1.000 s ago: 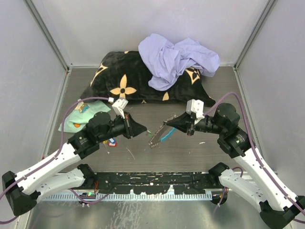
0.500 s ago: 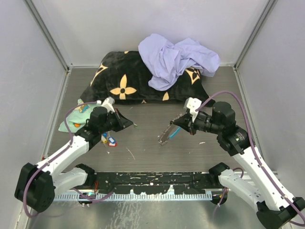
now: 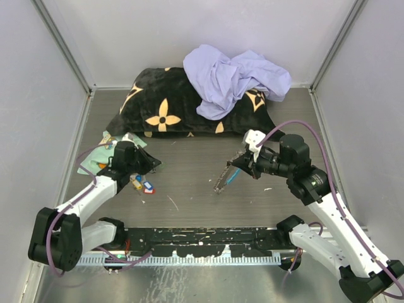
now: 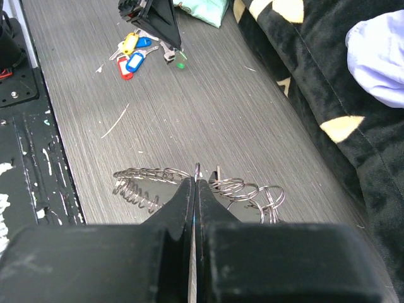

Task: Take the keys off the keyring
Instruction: Place the key at the center of the board.

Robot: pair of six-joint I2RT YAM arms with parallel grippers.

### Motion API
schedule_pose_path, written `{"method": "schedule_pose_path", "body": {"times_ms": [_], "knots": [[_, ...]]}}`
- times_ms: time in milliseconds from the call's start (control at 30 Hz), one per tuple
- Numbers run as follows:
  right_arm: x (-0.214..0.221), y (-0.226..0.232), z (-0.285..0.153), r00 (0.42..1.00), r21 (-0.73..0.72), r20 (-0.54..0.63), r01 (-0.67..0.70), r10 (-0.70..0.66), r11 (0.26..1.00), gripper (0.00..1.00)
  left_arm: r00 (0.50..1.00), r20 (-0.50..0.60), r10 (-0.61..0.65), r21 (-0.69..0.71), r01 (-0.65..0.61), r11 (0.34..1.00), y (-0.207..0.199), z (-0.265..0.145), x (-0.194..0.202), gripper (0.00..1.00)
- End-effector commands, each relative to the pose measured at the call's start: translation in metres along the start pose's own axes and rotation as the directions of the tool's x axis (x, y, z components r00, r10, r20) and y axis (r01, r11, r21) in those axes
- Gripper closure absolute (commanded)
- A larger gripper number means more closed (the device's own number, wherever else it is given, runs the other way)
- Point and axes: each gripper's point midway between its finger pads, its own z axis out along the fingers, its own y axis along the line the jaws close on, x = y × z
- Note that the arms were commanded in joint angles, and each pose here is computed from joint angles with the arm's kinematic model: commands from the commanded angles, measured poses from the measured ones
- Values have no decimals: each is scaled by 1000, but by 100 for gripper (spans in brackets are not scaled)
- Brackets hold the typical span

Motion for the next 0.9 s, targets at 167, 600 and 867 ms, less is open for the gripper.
{"method": "schedule_pose_path", "body": {"times_ms": [167, 600, 867], "knots": [[-26, -4, -7, 995, 28, 81, 50, -52, 998, 99, 991, 120, -65, -173, 85, 981, 28, -3, -35, 80], [-22, -4, -8, 998, 20, 62, 17, -19, 1000, 99, 931, 271, 243, 284, -318, 904, -74, -95, -43, 11], [-29, -10, -15, 999, 20, 31, -11, 10, 1000, 99, 954, 218, 206, 503, -291, 814, -94, -133, -4, 4]]}}
